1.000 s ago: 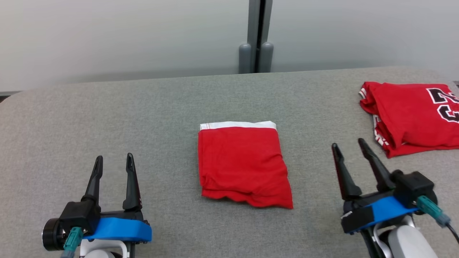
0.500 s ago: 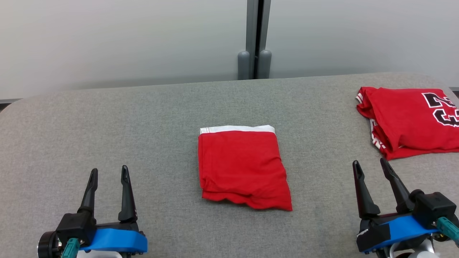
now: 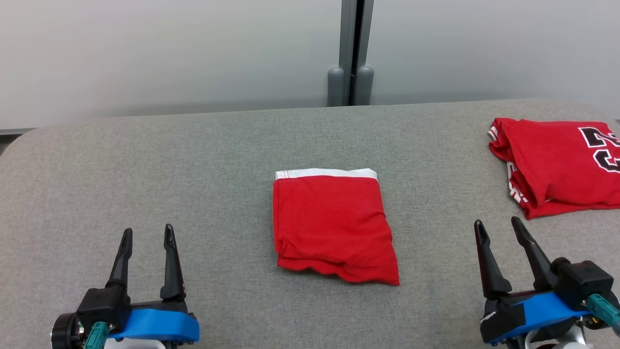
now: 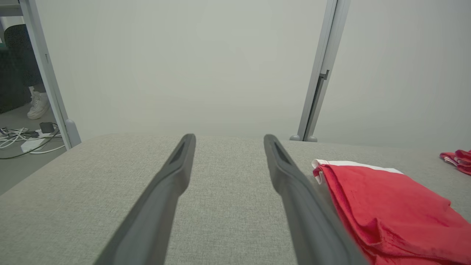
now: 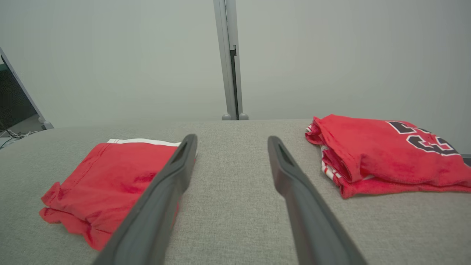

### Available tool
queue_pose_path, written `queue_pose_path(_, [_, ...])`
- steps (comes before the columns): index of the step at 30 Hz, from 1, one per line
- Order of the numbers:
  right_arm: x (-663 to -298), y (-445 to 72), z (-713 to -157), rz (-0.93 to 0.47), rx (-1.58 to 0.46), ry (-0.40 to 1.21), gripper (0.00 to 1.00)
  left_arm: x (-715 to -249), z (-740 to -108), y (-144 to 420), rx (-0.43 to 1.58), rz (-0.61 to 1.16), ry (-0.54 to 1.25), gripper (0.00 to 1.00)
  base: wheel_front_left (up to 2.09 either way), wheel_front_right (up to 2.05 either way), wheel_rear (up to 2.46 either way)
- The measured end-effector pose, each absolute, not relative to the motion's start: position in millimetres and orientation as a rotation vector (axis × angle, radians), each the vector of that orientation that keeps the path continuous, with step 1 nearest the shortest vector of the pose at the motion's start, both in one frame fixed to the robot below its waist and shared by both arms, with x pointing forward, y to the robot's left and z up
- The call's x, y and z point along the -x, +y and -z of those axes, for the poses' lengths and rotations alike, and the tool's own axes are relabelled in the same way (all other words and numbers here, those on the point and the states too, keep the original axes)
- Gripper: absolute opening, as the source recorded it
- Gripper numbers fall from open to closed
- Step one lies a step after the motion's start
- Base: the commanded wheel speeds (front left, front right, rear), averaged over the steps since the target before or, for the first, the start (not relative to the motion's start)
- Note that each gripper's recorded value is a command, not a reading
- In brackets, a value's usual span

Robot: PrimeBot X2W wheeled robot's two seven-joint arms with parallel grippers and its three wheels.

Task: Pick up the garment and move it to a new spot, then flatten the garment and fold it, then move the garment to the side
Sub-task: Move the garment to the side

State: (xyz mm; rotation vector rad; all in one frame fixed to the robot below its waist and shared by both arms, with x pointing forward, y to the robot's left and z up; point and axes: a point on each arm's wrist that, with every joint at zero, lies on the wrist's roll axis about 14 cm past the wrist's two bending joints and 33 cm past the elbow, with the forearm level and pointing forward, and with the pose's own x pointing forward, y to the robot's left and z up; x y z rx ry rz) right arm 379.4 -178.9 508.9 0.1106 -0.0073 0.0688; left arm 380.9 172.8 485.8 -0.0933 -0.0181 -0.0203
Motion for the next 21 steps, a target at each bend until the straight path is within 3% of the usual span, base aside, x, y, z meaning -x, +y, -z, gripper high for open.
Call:
queue_pose_path(5, [-386.4, -173.5, -508.6, -0.085, -0.101, -0.001, 1.00, -382.5, -485.2, 174.2, 0.094, 0.016, -0.016, 1.00, 0.00, 0.00, 0.00])
queue_pose_path(13, [-440.1, -137.5, -532.9, -0.195, -0.066, -0.027, 1.00, -392.0, -486.7, 176.0, 0.094, 0.009, -0.023, 1.00, 0.00, 0.00, 0.00])
queue_pose_path(21, [-471.9, -106.8, -478.7, -0.279, -0.041, 0.153, 1.00, -397.5, -480.4, 186.1, 0.105, -0.024, -0.006, 1.00, 0.00, 0.00, 0.00])
